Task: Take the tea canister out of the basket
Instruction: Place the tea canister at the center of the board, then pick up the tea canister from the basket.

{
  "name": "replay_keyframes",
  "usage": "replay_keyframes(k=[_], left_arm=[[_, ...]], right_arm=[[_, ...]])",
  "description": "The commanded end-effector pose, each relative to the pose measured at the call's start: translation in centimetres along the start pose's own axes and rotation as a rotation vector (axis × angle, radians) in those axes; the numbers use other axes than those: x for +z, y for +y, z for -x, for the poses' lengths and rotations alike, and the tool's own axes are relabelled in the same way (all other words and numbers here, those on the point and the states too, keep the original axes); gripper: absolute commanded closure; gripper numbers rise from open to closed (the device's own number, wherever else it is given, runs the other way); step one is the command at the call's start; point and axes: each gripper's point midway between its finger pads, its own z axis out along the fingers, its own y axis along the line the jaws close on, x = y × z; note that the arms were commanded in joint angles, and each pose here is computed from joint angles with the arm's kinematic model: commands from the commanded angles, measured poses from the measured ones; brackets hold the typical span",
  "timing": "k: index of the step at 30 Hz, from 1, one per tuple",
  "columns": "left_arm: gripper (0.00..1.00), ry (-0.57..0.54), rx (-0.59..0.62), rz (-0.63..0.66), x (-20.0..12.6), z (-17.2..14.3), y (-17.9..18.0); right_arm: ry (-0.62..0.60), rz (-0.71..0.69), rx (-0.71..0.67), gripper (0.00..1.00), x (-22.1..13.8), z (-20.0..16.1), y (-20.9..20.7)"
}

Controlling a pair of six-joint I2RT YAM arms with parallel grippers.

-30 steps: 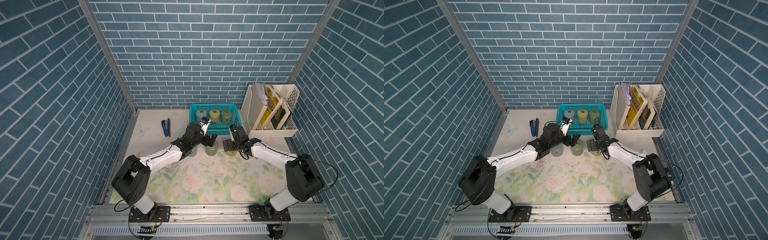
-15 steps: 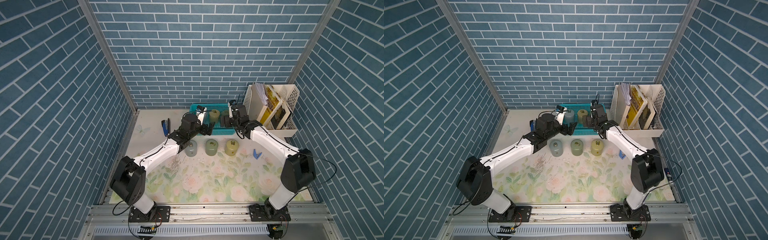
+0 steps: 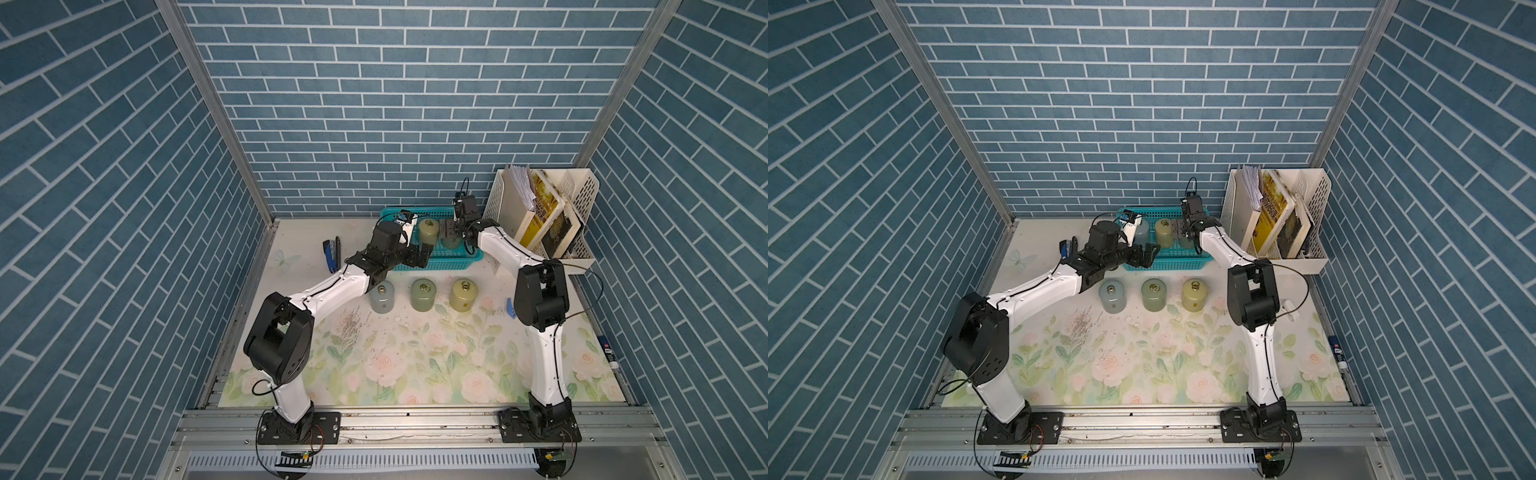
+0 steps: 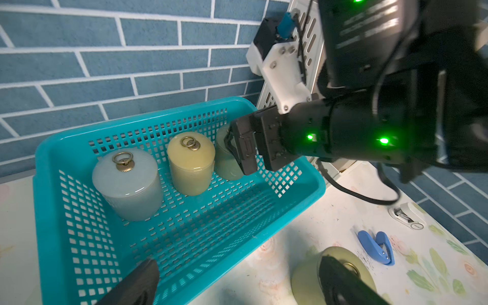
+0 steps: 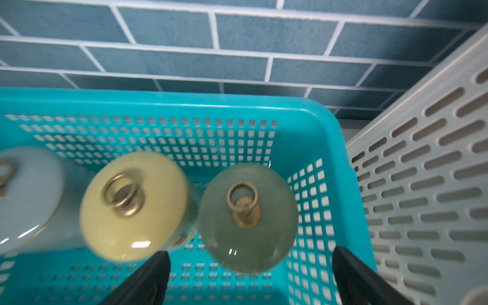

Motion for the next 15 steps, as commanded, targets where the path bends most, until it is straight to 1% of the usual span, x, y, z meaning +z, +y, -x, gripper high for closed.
replay_keyframes(k=[1,8,15], left_arm=[[0.00,0.001,-0.010,-0.031,0.5,0.3,-0.4],[0.00,0.011,-0.021,-0.046,1.3,-0.3,-0.5],[0.00,0.015,-0.022,-0.055,1.5,-0.4,-0.6]], right_arm=[[0.055,-0.002,-0.041,0.01,1.2,-1.0,-0.2],[0.094,0.016,-0.045,0.01,3.3,-1.8,0.0],[0.125,0.045,-0.035,0.05,4.8,-3.0,-0.1]])
